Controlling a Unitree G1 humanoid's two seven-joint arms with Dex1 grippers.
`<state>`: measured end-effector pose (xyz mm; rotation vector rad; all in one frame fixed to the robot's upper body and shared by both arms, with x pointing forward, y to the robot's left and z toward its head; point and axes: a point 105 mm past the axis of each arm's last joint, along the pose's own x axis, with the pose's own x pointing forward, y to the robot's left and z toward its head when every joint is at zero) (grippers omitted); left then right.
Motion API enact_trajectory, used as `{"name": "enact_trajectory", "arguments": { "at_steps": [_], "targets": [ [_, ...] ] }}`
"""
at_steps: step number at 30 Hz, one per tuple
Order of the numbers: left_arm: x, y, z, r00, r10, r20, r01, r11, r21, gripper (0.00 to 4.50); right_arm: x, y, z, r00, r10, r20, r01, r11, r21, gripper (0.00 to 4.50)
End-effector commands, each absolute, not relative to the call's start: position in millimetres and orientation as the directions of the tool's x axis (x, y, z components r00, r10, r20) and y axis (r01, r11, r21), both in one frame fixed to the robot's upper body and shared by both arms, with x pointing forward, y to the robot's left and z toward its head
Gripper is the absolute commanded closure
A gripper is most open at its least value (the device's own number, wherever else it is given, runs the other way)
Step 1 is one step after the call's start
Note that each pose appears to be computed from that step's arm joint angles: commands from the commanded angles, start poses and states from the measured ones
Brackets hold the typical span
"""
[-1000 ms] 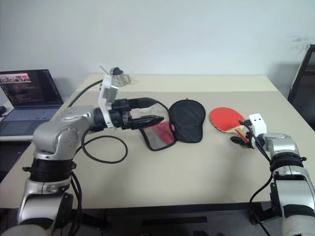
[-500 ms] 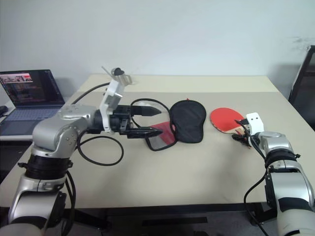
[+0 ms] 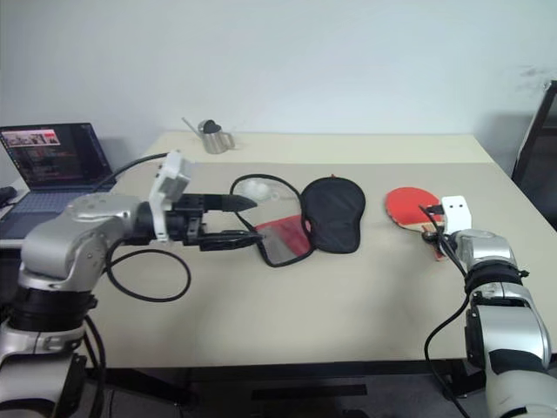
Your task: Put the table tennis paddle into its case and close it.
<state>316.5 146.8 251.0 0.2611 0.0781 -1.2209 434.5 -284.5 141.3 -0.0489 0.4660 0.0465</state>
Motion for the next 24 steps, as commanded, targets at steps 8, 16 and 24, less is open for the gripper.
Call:
{"name": "enact_trajectory", "arguments": {
  "at_steps": [8,16,24],
  "targets": [
    [306.7,156.4,261.7,0.406,-0.897,-0.177,0.903,0.363,0.23,0.0,418.6,-199.6,227.6,0.955,0.174,-0.24,-0.163,0.984,0.067,3.41],
    [305.4,153.0,259.3,0.414,-0.896,-0.163,0.899,0.375,0.226,0.0,423.5,-127.6,214.7,0.948,0.204,-0.246,-0.171,0.974,0.148,3.41],
    [304.1,148.3,258.6,0.414,-0.898,-0.15,0.899,0.377,0.224,0.0,448.1,-84.6,192.2,0.945,0.19,-0.268,-0.155,0.977,0.146,3.41]
  ]
}}
